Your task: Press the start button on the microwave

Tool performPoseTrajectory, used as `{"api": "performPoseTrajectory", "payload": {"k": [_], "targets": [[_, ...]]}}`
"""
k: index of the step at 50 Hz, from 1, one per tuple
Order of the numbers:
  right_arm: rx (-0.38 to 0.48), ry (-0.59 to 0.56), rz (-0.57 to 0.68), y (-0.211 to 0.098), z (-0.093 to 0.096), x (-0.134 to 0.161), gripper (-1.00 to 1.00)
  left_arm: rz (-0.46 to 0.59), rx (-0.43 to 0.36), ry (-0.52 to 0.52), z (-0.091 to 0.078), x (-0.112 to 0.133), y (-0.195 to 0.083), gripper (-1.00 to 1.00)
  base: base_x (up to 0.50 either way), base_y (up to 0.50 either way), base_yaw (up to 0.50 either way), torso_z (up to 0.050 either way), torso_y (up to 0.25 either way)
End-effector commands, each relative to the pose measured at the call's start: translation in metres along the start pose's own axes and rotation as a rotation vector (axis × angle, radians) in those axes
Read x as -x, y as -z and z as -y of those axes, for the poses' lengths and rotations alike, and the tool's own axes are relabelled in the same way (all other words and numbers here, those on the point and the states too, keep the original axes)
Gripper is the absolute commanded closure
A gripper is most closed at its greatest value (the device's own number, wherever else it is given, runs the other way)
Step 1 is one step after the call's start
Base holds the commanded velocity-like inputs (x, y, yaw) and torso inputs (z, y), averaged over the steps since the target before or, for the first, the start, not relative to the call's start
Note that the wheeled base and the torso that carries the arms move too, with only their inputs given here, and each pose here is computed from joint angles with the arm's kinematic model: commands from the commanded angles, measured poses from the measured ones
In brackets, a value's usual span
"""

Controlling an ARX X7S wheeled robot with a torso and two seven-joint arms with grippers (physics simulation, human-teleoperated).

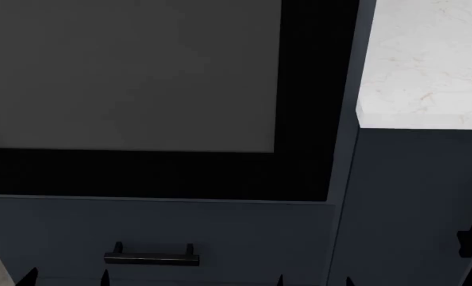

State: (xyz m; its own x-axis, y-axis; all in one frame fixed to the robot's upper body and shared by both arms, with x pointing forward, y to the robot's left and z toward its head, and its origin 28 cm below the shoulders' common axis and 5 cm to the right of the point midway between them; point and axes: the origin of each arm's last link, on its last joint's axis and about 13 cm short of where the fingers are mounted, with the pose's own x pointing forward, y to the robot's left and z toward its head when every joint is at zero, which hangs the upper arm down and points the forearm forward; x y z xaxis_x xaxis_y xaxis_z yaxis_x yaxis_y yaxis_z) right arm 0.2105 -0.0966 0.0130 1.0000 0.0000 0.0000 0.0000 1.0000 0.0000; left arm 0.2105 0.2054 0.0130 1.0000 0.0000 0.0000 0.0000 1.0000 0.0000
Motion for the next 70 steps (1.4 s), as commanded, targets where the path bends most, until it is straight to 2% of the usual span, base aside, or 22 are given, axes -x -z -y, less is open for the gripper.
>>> {"api": "performPoseTrajectory", "payload": {"k": [1,13,27,31,39,43,65,70], "targets": [[0.000,0.000,0.000,0.002,0.000,-0.001,-1.00,0.000,0.000,0.000,0.000,-0.001,0.002,-1.00,0.00,0.00,0.00,0.000,0.000],[0.027,0.010,-0.005,0.000,0.000,0.000,-1.00,0.008,0.022,-0.009,-0.002,-0.002,0.001,-1.00,0.00,0.00,0.00,0.000,0.000],[0.019,0.005,0.011,-0.001,-0.001,0.001,-1.00,0.015,-0.011,-0.025,-0.002,-0.001,0.000,-1.00,0.00,0.00,0.00,0.000,0.000],[0.029,0.001,0.026,-0.004,-0.001,0.000,-1.00,0.013,0.014,-0.032,-0.002,-0.002,-0.004,-1.00,0.00,0.00,0.00,0.000,0.000],[0.049,0.009,0.088,-0.015,0.000,-0.003,-1.00,0.052,-0.013,-0.040,-0.004,-0.005,-0.010,-1.00,0.00,0.00,0.00,0.000,0.000],[0.031,0.006,0.081,-0.014,-0.001,-0.005,-1.00,0.048,-0.019,-0.042,-0.004,-0.004,-0.010,-1.00,0.00,0.00,0.00,0.000,0.000],[0.008,0.007,0.081,-0.012,-0.001,-0.002,-1.00,0.047,-0.022,-0.044,-0.004,-0.003,-0.009,-1.00,0.48,0.00,0.00,0.000,0.000],[-0.011,0.010,0.066,-0.010,-0.002,-0.002,-1.00,0.041,-0.018,-0.044,-0.004,-0.001,-0.006,-1.00,0.00,0.00,0.00,0.000,0.000]]}}
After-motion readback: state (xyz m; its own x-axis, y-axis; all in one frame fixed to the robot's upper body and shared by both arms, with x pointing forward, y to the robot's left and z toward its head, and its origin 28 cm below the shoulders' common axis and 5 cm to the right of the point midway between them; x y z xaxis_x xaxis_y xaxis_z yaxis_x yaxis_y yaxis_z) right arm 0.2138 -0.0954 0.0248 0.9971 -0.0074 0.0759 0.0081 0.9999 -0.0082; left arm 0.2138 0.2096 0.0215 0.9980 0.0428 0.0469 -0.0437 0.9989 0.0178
